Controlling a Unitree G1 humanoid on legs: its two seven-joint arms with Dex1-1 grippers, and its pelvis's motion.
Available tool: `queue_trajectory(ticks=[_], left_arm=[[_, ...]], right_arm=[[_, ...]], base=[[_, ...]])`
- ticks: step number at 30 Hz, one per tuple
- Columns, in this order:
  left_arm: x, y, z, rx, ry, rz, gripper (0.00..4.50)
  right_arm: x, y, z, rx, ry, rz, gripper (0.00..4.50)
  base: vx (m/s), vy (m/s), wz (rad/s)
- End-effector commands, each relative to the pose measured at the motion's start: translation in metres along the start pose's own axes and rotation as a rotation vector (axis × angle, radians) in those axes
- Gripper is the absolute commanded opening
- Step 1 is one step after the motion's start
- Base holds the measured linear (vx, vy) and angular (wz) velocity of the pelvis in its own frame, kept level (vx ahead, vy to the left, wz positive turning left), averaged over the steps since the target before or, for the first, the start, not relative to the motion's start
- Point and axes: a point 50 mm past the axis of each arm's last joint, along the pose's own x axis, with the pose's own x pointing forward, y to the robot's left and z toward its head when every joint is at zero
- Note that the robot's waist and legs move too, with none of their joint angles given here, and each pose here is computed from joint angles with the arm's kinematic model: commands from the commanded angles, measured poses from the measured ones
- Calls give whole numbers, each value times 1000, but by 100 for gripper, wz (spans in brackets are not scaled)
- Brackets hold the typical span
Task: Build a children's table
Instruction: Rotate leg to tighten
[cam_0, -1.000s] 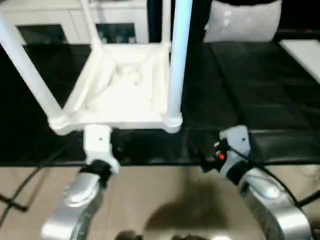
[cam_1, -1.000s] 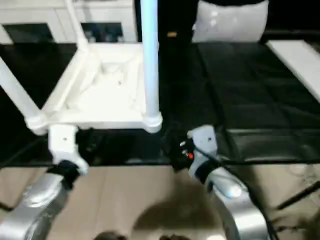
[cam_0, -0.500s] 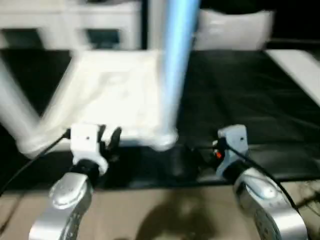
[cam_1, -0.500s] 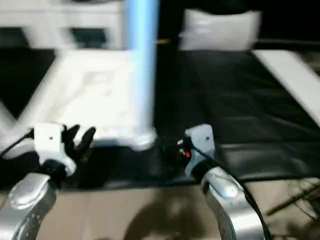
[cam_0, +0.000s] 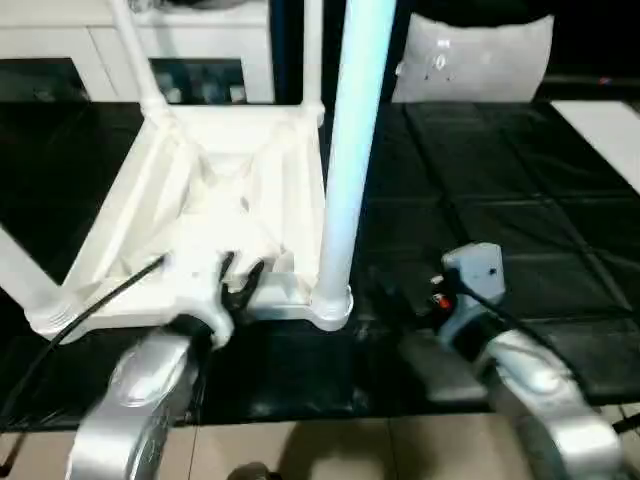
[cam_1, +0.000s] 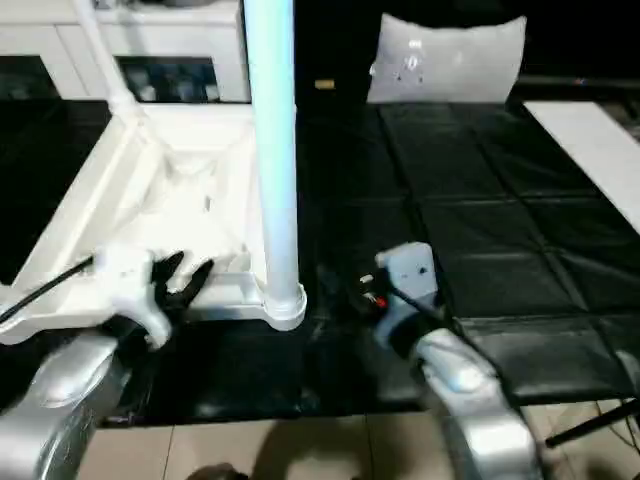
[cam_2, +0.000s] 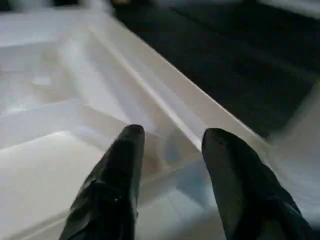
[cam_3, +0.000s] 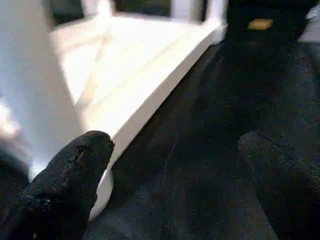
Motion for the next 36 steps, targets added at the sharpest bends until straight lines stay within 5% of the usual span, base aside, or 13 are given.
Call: queue_trajectory(ticks=[1, 4, 5, 11, 21, 36], left_arm=[[2, 0, -7, 18, 54, -76, 248], [7, 17, -7, 137, 147, -269, 248], [9, 20, -6, 161, 159, -314, 213], [23, 36, -3, 285, 253, -557, 172], [44, 46, -7, 357, 325, -678, 70], [50, 56, -18, 400, 439, -808, 0]], right_arm=[[2, 5, -1, 2, 23, 71, 450], [2, 4, -2, -20, 59, 151, 450], [2, 3, -1, -25, 63, 161, 450], [-1, 1, 0, -56, 93, 261, 450], [-3, 2, -1, -57, 101, 289, 450], [-6, 3, -2, -63, 106, 289, 450]], base=[[-66, -15, -3], [-80, -20, 1], [-89, -23, -1], [-46, -9, -2], [0, 0, 0], [0, 0, 0]])
